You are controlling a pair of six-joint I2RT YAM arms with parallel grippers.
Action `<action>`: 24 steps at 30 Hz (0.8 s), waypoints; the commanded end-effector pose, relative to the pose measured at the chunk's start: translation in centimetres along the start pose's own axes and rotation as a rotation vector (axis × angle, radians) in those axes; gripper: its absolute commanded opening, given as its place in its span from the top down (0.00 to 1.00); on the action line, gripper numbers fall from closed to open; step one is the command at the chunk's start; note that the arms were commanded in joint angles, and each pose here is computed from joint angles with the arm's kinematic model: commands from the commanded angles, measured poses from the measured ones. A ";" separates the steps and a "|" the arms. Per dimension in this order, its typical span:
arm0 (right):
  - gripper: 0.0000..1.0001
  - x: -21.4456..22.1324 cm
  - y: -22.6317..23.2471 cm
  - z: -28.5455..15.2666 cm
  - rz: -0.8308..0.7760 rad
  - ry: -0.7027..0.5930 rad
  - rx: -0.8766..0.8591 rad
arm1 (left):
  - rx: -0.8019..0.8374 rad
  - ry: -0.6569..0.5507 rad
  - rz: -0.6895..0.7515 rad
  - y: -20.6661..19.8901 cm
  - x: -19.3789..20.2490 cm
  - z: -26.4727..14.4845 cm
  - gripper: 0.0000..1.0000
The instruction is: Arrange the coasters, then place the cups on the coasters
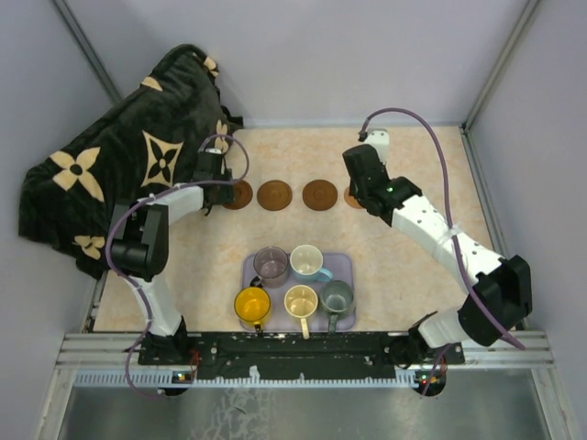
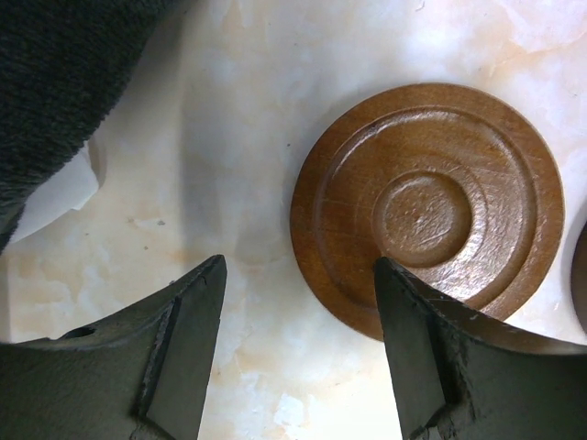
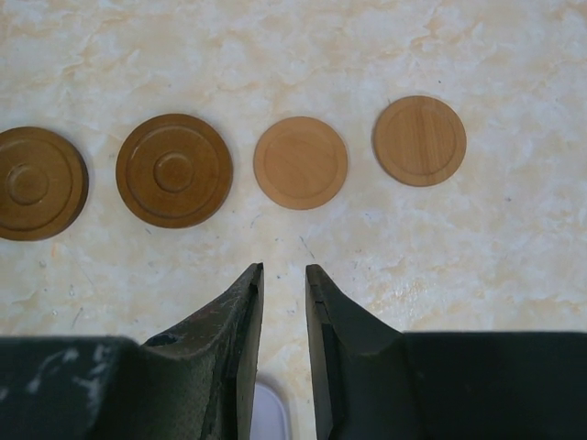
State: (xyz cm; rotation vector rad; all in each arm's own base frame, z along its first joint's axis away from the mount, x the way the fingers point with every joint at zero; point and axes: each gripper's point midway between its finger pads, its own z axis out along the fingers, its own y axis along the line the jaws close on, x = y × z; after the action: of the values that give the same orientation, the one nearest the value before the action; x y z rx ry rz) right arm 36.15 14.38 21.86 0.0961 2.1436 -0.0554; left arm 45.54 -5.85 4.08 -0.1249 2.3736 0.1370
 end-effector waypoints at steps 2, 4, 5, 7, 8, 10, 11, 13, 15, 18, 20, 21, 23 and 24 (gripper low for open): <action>0.74 -1.2 0.6 -1.0 0.053 -0.046 -0.043 | 0.049 -0.014 -0.048 -1.0 -0.8 0.9 0.28; 0.75 -1.0 0.6 -0.9 0.050 -0.040 -0.042 | 0.050 -0.004 -0.052 -1.1 -0.5 1.2 0.28; 0.75 -0.9 0.5 -0.9 0.048 -0.039 -0.040 | 0.050 -0.001 -0.054 -1.1 -0.4 1.3 0.28; 0.75 -0.7 0.6 -0.8 0.046 -0.034 -0.043 | 0.045 0.007 -0.055 -1.0 -0.2 1.6 0.28; 0.75 -0.6 0.6 -0.8 0.046 -0.032 -0.044 | 0.041 0.009 -0.056 -1.0 -0.1 1.6 0.28; 0.75 -0.5 0.7 -0.7 0.044 -0.028 -0.045 | 0.032 0.017 -0.057 -0.8 0.2 1.7 0.28; 0.75 -0.4 0.7 -0.7 0.044 -0.025 -0.048 | 0.025 0.024 -0.056 -0.6 0.4 1.7 0.28; 0.75 -0.2 0.9 -0.6 0.045 -0.018 -0.054 | 0.011 0.036 -0.058 -0.3 0.8 1.7 0.28; 0.76 0.0 1.0 -0.6 0.048 -0.012 -0.062 | -0.002 0.046 -0.060 0.0 1.2 1.5 0.28; 0.76 0.1 1.2 -0.5 0.051 -0.006 -0.069 | -0.017 0.056 -0.069 0.6 2.0 1.1 0.28; 0.76 0.2 1.3 -0.5 0.054 -0.003 -0.075 | -0.021 0.057 -0.075 0.8 2.3 0.9 0.28; 0.76 0.2 1.4 -0.5 0.054 -0.002 -0.077 | -0.023 0.059 -0.077 0.9 2.4 0.8 0.28; 0.76 0.2 1.4 -0.5 0.055 0.001 -0.079 | -0.028 0.063 -0.078 1.1 2.6 0.8 0.28; 0.76 0.2 1.4 -0.5 0.054 0.002 -0.079 | -0.031 0.064 -0.080 1.2 2.6 0.8 0.28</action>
State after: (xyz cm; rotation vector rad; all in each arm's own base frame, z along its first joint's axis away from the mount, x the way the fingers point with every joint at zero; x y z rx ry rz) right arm 35.47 15.17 20.27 0.0846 2.1920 -0.0009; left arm 45.99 -6.12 3.00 -0.2156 2.3665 0.0756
